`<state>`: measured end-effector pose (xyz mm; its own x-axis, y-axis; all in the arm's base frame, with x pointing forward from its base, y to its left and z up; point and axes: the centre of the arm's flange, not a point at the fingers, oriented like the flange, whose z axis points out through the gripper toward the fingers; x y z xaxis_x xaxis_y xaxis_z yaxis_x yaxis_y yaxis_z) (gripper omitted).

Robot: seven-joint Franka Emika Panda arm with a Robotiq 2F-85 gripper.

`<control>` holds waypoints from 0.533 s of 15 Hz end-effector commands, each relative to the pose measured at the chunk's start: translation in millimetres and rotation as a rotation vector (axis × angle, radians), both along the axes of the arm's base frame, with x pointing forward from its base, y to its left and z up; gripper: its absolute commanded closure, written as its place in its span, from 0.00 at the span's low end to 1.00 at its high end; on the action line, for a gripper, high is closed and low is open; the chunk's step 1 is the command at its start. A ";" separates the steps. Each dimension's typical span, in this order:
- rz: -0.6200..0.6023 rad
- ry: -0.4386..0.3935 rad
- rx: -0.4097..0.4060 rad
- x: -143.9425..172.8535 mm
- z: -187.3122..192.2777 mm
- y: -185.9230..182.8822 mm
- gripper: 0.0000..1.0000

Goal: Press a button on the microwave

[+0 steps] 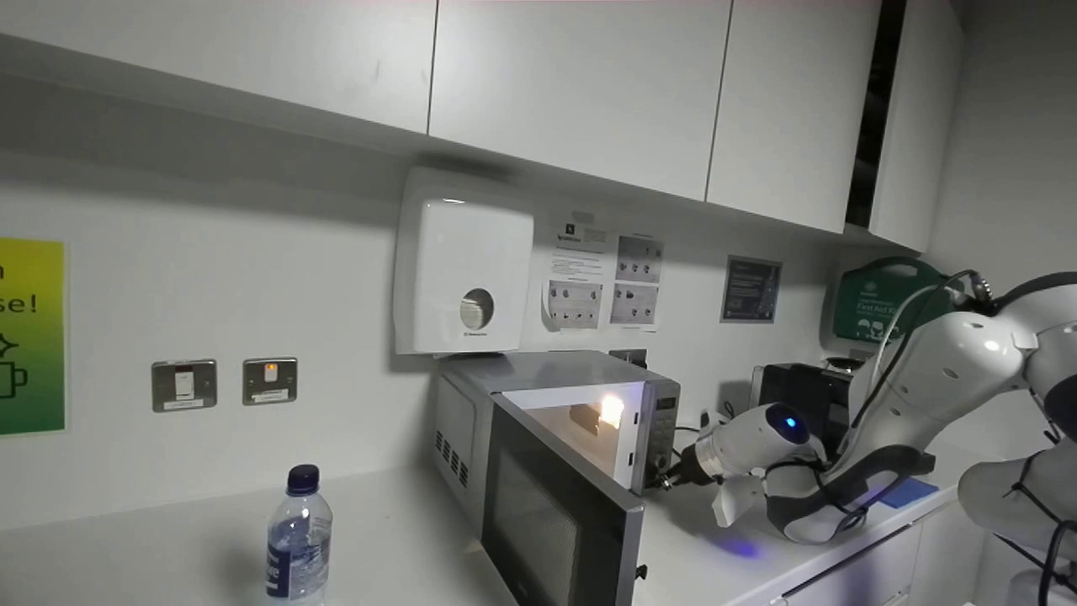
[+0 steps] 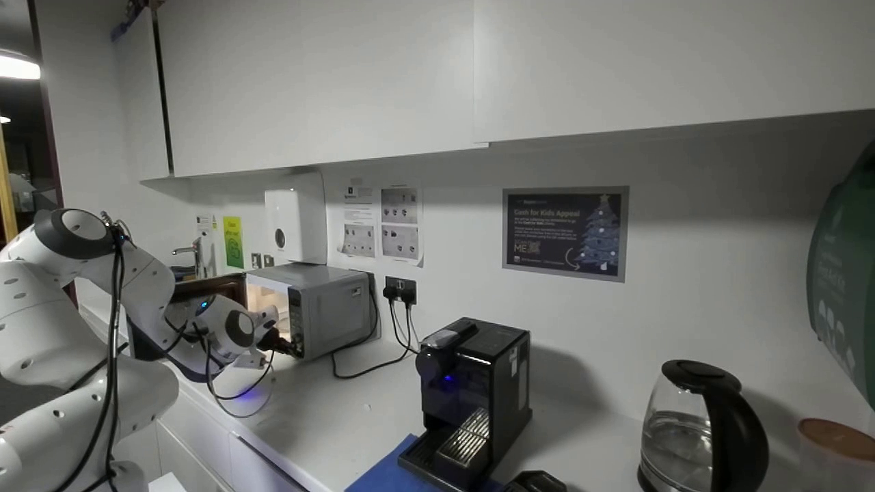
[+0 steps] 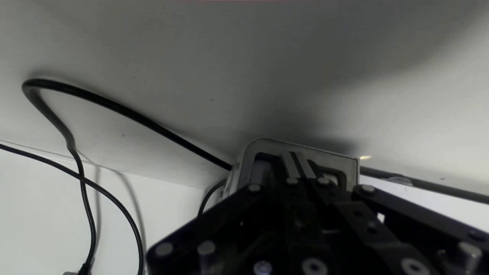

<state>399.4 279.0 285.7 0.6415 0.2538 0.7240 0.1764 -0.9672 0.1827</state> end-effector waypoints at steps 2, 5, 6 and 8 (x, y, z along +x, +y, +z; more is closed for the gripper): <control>0.038 -0.069 -0.026 15.7 -1.9 3.3 1.00; 0.063 -0.093 -0.054 15.4 4.9 6.1 1.00; 0.076 -0.104 -0.065 15.0 8.2 8.3 1.00; 0.094 -0.120 -0.096 14.1 12.6 10.3 1.00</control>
<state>397.9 285.3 286.1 0.5980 0.3286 0.7311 0.2207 -0.9443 0.2439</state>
